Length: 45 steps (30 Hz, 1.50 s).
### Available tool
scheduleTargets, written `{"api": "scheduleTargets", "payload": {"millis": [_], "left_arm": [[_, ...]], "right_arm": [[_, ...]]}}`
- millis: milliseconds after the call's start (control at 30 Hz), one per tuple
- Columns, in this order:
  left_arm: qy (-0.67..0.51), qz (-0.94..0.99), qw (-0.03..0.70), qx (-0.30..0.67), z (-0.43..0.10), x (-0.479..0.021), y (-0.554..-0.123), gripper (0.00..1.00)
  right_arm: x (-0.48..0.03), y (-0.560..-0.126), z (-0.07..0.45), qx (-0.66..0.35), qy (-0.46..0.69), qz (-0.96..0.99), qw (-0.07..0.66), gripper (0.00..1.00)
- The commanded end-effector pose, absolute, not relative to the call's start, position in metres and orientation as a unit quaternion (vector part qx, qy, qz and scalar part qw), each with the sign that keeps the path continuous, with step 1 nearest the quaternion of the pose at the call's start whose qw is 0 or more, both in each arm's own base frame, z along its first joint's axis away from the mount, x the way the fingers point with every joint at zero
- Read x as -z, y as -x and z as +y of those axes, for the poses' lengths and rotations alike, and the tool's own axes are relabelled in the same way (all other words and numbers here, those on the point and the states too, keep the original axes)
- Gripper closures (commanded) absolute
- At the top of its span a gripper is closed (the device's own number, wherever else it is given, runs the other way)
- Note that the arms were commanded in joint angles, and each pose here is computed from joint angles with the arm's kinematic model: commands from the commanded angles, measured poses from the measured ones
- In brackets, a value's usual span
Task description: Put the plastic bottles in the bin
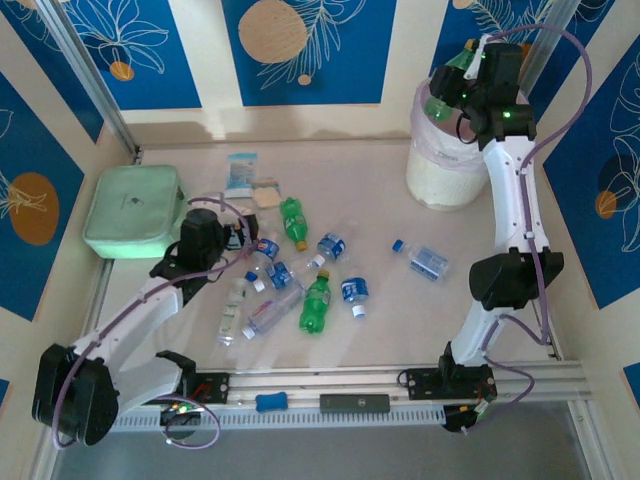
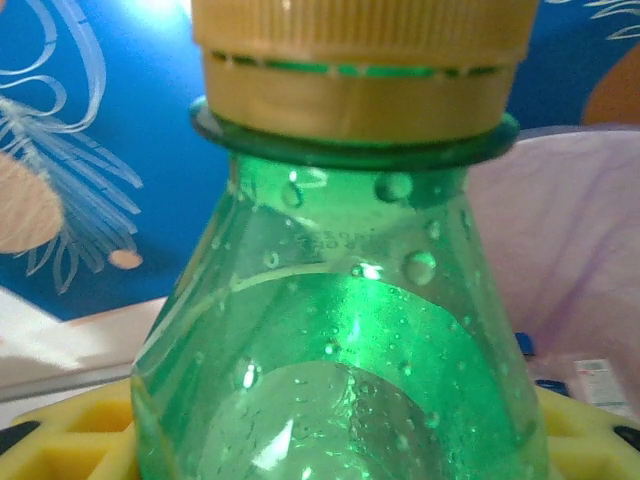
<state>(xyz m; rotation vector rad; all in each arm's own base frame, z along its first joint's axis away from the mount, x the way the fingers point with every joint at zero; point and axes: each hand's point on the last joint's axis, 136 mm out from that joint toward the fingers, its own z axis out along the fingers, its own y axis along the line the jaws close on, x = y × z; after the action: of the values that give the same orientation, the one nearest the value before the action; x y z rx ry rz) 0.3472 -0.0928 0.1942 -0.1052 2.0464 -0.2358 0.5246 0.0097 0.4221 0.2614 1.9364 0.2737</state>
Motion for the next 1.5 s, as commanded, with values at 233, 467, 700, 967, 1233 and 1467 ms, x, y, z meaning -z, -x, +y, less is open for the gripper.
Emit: {"api": "scheduleTargets", "payload": {"millis": [233,467,700,967,1233,1467], "left_arm": [[0.081,0.844,0.528,0.052,-0.046,-0.199,-0.347,0.0],[0.081,0.847,0.52,0.07,-0.048,-0.196,-0.349,0.0],[0.088,0.847,0.519,0.078,-0.047,-0.196,-0.351,0.0],[0.092,0.85,0.509,0.095,-0.052,-0.19,-0.357,0.0],[0.098,0.864,0.479,0.12,-0.061,-0.179,-0.357,0.0],[0.076,0.896,0.389,0.2,-0.093,-0.167,-0.331,0.0]], "right_arm": [[-0.376,-0.557,-0.041,-0.041,-0.154,0.849,0.503,0.53],[-0.32,-0.571,-0.043,-0.034,-0.162,0.884,0.437,0.51],[-0.312,-0.574,-0.043,-0.035,-0.175,0.885,0.43,0.38],[-0.346,-0.569,-0.038,-0.037,-0.165,0.871,0.461,0.14],[-0.392,-0.542,0.008,-0.044,-0.106,0.859,0.499,0.04],[-0.401,-0.505,0.115,-0.072,0.004,0.85,0.522,0.01]]}}
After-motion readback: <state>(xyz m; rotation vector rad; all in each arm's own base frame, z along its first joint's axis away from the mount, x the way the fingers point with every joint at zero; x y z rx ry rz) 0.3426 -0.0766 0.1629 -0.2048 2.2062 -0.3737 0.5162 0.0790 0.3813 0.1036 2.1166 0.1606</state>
